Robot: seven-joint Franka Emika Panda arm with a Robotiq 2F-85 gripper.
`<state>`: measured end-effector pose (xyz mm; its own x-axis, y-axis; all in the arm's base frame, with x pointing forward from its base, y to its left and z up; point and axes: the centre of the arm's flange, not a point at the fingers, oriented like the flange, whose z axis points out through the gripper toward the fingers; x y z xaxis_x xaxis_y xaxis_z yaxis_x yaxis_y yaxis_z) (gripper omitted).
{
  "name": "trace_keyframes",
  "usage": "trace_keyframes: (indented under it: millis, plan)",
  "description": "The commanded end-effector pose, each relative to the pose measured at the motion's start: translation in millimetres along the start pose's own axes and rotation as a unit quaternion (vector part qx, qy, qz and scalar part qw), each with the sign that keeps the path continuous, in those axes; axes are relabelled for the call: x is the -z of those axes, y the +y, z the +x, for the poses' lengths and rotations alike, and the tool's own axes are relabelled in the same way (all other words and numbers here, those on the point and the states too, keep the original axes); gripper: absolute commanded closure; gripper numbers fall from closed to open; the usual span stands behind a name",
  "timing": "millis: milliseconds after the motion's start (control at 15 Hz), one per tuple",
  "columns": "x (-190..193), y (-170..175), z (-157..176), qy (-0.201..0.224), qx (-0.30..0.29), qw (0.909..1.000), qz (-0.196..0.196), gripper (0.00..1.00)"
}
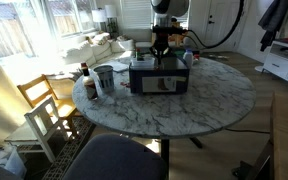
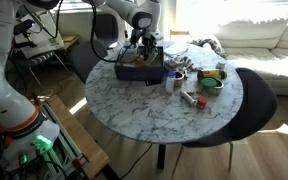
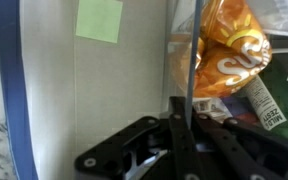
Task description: Remove the clear case from the box and put it on the table
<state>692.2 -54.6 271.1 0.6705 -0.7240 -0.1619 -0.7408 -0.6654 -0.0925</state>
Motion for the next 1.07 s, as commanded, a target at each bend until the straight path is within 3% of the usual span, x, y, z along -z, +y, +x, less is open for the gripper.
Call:
trace_keyframes:
  millis: [0, 400, 1000]
  plan:
    - [31.8, 8.9, -18.4, 0.0, -0.001, 0.9999, 0.016, 0.99]
    - [73.5, 28.3, -36.3, 0.011, -0.014, 0.9994, 0.03, 0.99]
    - [156.1, 103.2, -92.5, 0.036, -0.121, 0.9906, 0.052, 0.99]
